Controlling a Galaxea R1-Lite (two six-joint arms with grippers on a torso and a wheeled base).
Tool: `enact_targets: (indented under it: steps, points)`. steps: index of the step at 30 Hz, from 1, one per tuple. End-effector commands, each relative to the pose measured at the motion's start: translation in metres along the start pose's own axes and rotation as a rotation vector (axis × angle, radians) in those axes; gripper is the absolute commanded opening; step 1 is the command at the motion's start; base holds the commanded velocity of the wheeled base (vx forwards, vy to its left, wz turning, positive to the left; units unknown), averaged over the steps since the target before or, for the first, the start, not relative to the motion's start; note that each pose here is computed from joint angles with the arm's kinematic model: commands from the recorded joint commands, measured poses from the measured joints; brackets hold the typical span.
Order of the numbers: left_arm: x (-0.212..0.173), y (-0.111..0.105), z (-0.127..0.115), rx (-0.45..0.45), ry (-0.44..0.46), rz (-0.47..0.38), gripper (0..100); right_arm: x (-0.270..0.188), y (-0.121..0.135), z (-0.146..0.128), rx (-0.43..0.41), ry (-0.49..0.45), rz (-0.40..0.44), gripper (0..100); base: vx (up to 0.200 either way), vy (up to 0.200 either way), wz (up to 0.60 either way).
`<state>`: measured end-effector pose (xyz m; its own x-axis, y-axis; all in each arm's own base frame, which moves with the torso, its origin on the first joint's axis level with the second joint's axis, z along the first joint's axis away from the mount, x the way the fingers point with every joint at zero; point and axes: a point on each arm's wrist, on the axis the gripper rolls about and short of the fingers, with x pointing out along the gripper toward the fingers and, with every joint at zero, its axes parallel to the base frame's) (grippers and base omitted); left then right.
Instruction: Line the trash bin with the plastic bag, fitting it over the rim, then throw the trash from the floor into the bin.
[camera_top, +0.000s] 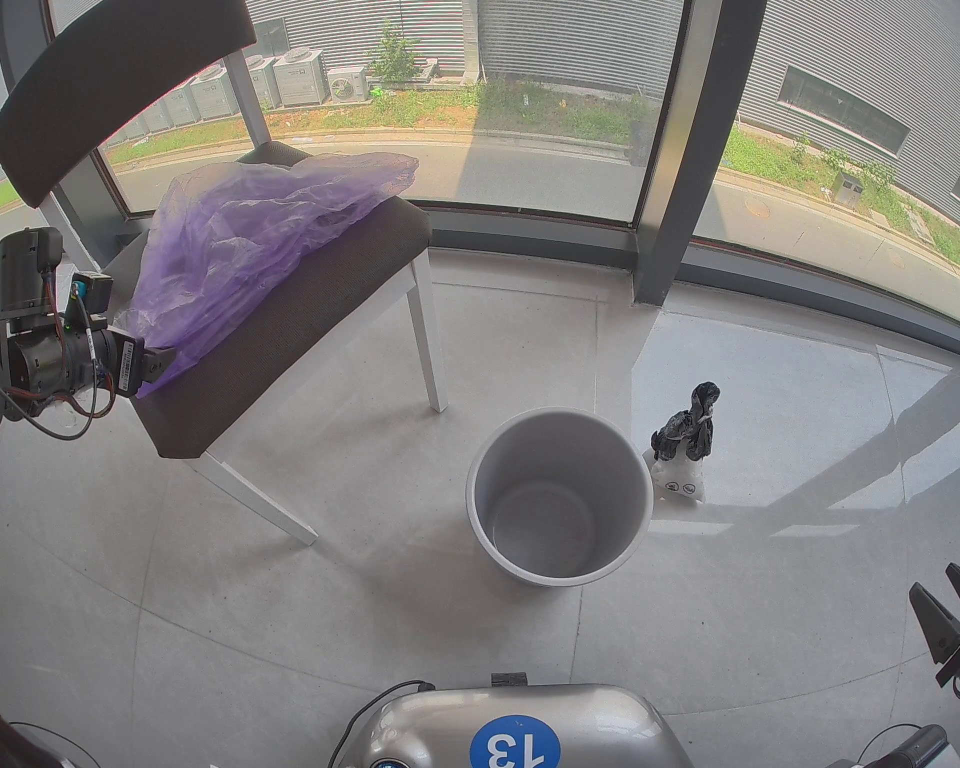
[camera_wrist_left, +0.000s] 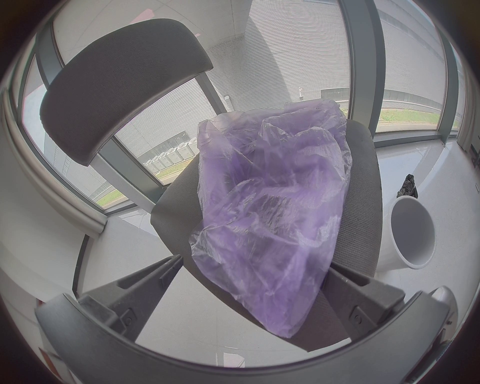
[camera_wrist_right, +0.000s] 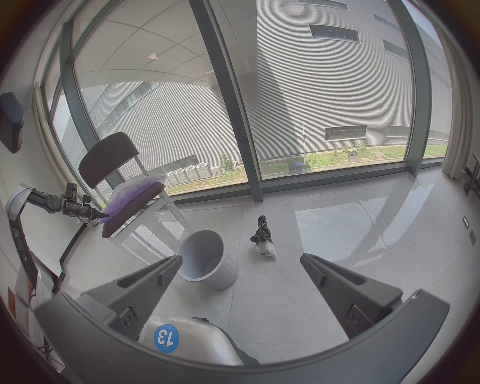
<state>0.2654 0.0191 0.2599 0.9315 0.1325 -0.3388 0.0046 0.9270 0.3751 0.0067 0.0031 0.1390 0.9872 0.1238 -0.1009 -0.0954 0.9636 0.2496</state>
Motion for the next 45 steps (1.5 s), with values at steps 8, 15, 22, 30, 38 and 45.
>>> enact_targets:
  steps: [8, 15, 22, 30, 38, 45]
  points:
    - [-0.009, 0.001, -0.008, 0.08, -0.033, 0.133, 100, -0.006, -0.001, -0.011, -0.004, -0.015, 0.045, 100, 0.0, 0.0, 0.0]
    - [-0.003, -0.001, -0.009, 0.084, -0.037, 0.159, 100, -0.01, -0.003, -0.024, -0.007, -0.027, 0.064, 100, 0.0, 0.0, 0.0]
    - [0.001, -0.003, -0.013, 0.081, -0.053, 0.168, 100, -0.013, -0.005, -0.031, -0.009, -0.044, 0.071, 100, 0.0, 0.0, 0.0]
    - [0.022, -0.007, -0.021, 0.079, -0.047, 0.188, 100, -0.015, -0.005, -0.035, 0.0, -0.059, 0.078, 100, 0.0, 0.0, 0.0]
    - [0.032, -0.01, -0.023, 0.082, -0.045, 0.19, 100, -0.016, -0.007, -0.04, 0.01, -0.06, 0.084, 100, 0.0, 0.0, 0.0]
    - [0.031, -0.005, -0.017, 0.069, -0.082, 0.235, 100, -0.016, -0.006, -0.04, 0.021, -0.067, 0.086, 100, 0.0, 0.0, 0.0]
